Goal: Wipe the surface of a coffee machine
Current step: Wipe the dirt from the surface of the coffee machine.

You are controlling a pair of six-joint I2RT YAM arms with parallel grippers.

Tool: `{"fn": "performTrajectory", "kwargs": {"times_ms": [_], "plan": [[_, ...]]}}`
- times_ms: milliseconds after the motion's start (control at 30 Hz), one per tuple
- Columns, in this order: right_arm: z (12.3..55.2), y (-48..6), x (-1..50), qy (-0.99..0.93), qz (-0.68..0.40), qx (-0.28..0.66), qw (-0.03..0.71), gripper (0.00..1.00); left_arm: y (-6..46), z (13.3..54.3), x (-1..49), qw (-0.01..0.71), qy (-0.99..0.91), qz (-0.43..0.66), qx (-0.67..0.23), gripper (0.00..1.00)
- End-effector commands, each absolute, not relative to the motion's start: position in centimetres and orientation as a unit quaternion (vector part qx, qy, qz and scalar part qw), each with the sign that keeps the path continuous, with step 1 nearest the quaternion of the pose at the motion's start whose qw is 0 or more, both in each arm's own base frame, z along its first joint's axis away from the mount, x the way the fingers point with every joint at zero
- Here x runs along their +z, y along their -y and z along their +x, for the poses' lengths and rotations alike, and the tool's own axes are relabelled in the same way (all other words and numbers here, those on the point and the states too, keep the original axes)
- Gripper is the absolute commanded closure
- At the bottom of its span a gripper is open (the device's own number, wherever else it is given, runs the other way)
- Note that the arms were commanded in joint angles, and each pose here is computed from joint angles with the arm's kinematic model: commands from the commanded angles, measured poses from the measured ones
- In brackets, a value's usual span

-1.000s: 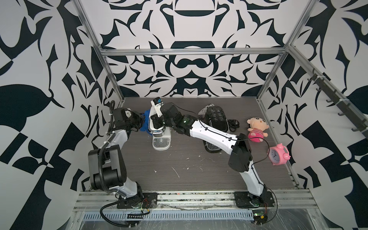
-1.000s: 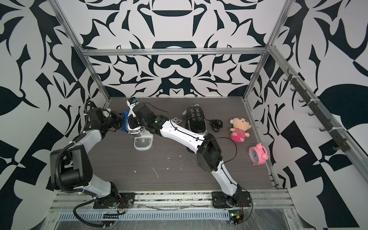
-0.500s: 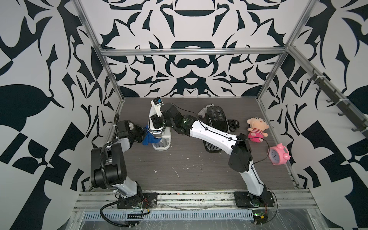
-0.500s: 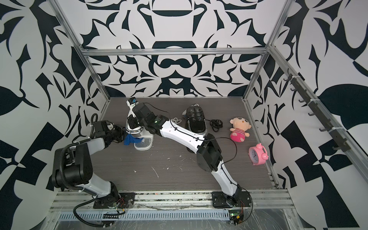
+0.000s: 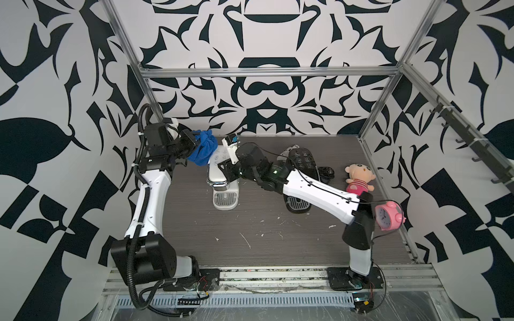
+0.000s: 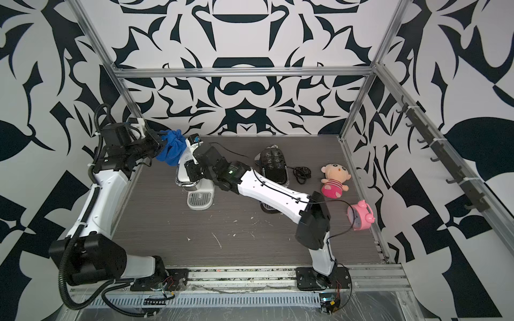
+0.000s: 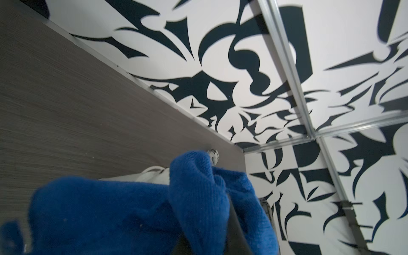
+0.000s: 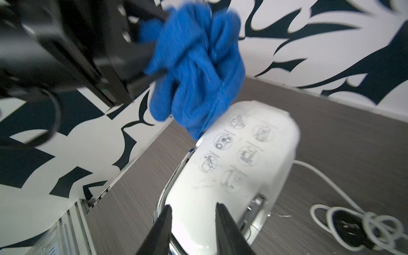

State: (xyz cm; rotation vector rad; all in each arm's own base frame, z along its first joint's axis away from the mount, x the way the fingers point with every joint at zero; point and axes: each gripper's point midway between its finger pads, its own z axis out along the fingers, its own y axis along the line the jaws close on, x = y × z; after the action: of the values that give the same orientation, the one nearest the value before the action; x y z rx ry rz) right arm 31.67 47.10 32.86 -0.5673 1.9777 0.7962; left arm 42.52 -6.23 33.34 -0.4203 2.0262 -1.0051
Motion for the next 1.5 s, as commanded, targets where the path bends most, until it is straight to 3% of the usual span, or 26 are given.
{"fn": "performTrajectory", "kwargs": {"times_ms": [0, 233, 467, 667, 1167, 1333, 1467], "plan": [[31.7, -43.0, 38.0, -0.770, -0.193, 0.306, 0.526, 0.63, 7.8, 42.4, 29.8, 0.357, -0.848, -0.150, -0.361, 1.00], [30.5, -38.0, 37.5, -0.770, -0.177, 0.261, 0.554, 0.62, 10.6, 44.7, 28.2, 0.329, -0.877, -0.113, -0.331, 1.00], [30.2, -37.1, 36.4, -0.777, -0.177, 0.249, 0.550, 0.62, 12.7, 46.1, 26.0, 0.291, -0.895, -0.098, -0.323, 1.00], [30.2, -37.2, 35.7, -0.783, -0.181, 0.246, 0.542, 0.62, 12.8, 43.3, 26.6, 0.292, -0.894, -0.088, -0.330, 1.00], [30.2, -37.9, 34.6, -0.793, -0.184, 0.250, 0.524, 0.62, 13.9, 31.7, 27.7, 0.272, -0.888, -0.052, -0.367, 1.00], [30.2, -38.5, 33.4, -0.799, -0.179, 0.260, 0.511, 0.62, 13.0, 33.1, 27.5, 0.291, -0.897, -0.057, -0.328, 1.00], [30.3, -39.4, 32.7, -0.803, -0.181, 0.267, 0.501, 0.62, 12.8, 37.0, 27.8, 0.318, -0.896, -0.052, -0.307, 1.00]]}}
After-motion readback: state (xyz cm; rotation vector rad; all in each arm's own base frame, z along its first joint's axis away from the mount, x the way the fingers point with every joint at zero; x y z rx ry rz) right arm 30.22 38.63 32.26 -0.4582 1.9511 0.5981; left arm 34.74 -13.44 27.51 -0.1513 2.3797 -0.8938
